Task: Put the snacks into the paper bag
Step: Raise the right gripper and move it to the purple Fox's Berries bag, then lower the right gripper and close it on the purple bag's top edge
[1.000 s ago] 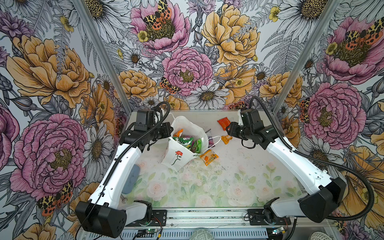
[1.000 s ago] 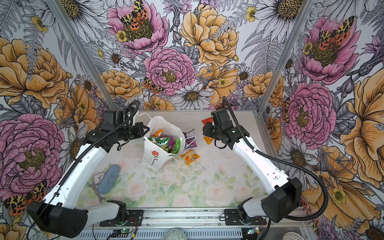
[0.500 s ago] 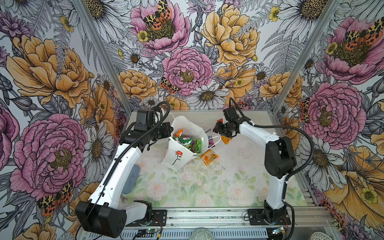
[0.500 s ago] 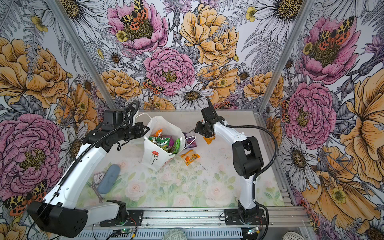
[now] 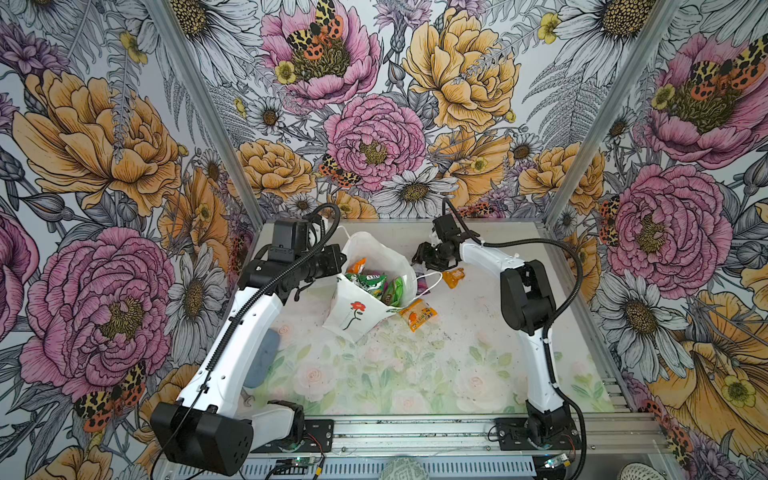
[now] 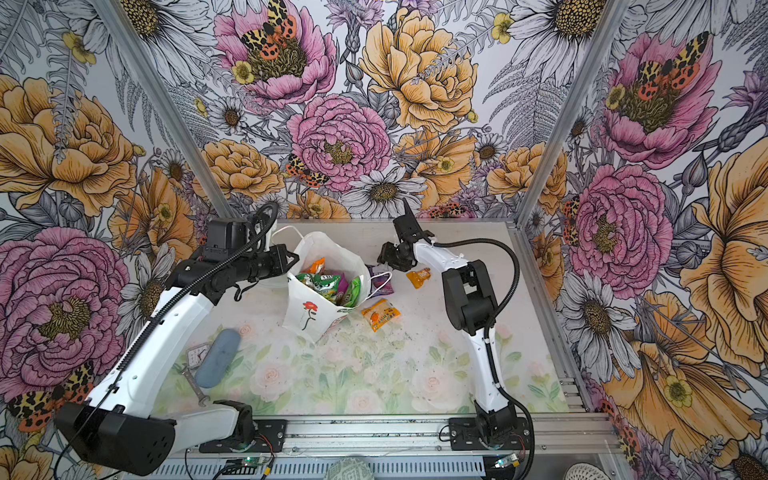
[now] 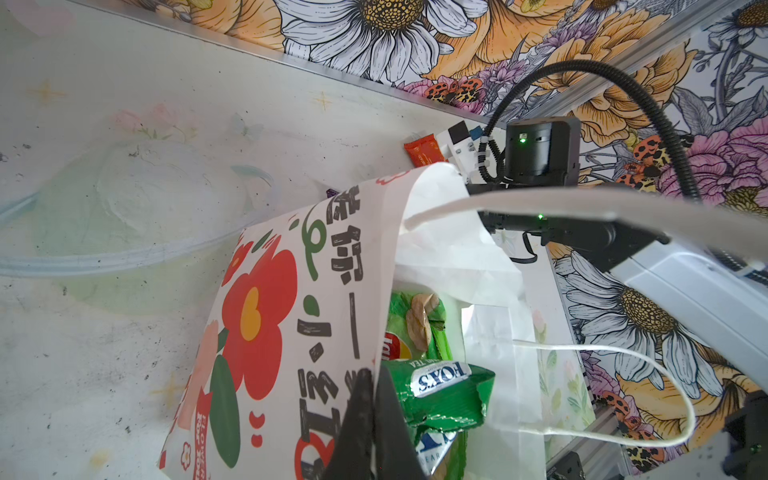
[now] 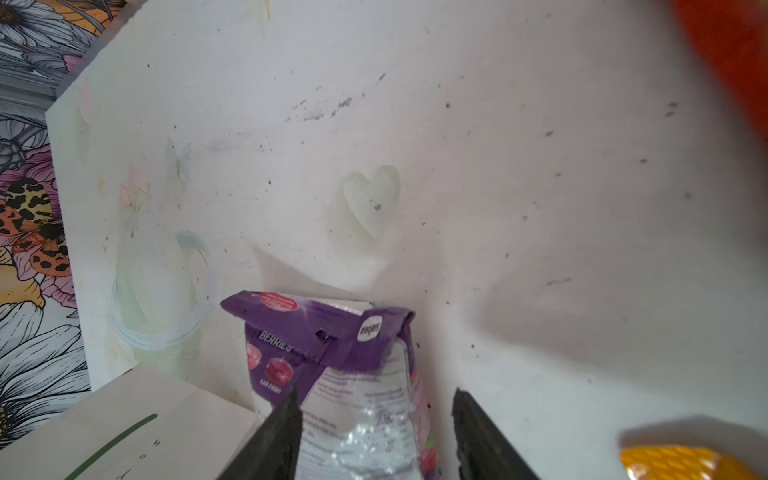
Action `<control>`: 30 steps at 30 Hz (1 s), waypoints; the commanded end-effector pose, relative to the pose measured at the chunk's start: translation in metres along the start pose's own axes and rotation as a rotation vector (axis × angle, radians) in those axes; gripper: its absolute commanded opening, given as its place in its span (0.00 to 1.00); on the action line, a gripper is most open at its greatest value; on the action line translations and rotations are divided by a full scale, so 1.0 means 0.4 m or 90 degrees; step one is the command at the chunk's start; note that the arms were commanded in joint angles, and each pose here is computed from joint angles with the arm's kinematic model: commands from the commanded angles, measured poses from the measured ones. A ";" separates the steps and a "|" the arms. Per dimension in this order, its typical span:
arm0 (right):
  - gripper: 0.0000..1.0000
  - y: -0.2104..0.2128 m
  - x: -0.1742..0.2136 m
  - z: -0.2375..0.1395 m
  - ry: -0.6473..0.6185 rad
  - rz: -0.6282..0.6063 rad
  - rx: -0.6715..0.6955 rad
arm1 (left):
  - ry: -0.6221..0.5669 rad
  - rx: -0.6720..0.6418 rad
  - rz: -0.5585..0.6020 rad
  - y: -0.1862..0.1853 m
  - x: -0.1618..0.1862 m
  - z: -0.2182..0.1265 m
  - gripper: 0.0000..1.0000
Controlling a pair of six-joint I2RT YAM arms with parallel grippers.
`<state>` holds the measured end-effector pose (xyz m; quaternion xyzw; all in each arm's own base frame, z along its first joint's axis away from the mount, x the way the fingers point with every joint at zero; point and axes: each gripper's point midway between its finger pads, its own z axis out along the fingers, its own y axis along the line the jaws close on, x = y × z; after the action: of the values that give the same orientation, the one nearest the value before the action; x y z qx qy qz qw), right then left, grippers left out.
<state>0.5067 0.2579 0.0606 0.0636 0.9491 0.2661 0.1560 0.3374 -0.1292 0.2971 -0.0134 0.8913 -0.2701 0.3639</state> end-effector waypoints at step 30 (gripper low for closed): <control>0.40 -0.137 0.335 -0.223 -0.070 0.098 0.014 | -0.093 0.051 0.030 -0.055 -0.082 -0.050 0.01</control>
<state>0.3500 0.1837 0.0555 0.1589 0.9437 0.2345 0.1710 0.3373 -0.1292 0.2970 -0.0134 0.8914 -0.2701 0.3637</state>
